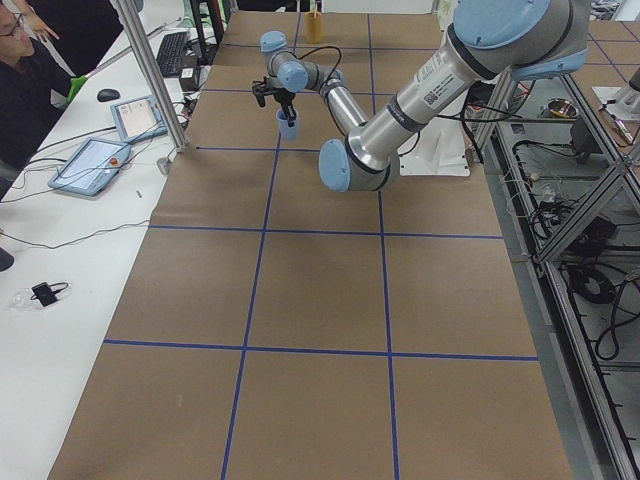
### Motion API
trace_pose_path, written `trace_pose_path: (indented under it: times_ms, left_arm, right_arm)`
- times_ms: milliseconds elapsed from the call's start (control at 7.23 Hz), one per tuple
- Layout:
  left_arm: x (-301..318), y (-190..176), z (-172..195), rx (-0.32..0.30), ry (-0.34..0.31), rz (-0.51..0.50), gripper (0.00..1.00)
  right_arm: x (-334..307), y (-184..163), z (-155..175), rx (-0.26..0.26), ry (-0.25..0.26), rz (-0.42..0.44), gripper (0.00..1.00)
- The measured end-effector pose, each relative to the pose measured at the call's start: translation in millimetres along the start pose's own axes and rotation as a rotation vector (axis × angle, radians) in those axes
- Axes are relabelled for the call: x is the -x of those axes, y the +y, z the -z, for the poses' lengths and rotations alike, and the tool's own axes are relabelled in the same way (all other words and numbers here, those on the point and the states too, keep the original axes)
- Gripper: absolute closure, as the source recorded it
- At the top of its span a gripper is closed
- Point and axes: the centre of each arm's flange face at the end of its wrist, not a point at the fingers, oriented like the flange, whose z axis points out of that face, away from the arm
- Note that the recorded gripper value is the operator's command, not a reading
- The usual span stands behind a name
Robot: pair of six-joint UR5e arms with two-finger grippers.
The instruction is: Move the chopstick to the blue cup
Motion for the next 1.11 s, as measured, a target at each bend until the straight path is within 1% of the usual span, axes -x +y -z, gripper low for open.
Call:
trace_pose_path:
  times_ms: [138, 553, 692, 830, 969, 1107]
  left_arm:
    - [-2, 5, -14, -0.011, -0.013, -0.007, 1.0]
    - [7, 9, -38, -0.01, -0.026, -0.021, 1.0]
    - [16, 5, -47, -0.011, -0.018, -0.029, 0.86]
    - [21, 4, -51, -0.011, -0.011, -0.034, 0.03]
    - [22, 5, -49, -0.011, -0.002, -0.041, 0.02]
    - [21, 10, -40, -0.015, 0.019, -0.054, 0.02]
  right_arm:
    - [2, -2, 2, -0.009, -0.001, 0.008, 0.0]
    - [13, -13, 14, -0.074, 0.002, 0.063, 0.0]
    - [15, -16, 17, -0.084, 0.003, 0.07, 0.0]
    - [14, -16, 15, -0.084, 0.003, 0.07, 0.0]
    - [12, -15, 13, -0.082, 0.003, 0.067, 0.0]
    - [11, -14, 12, -0.079, 0.003, 0.061, 0.0]
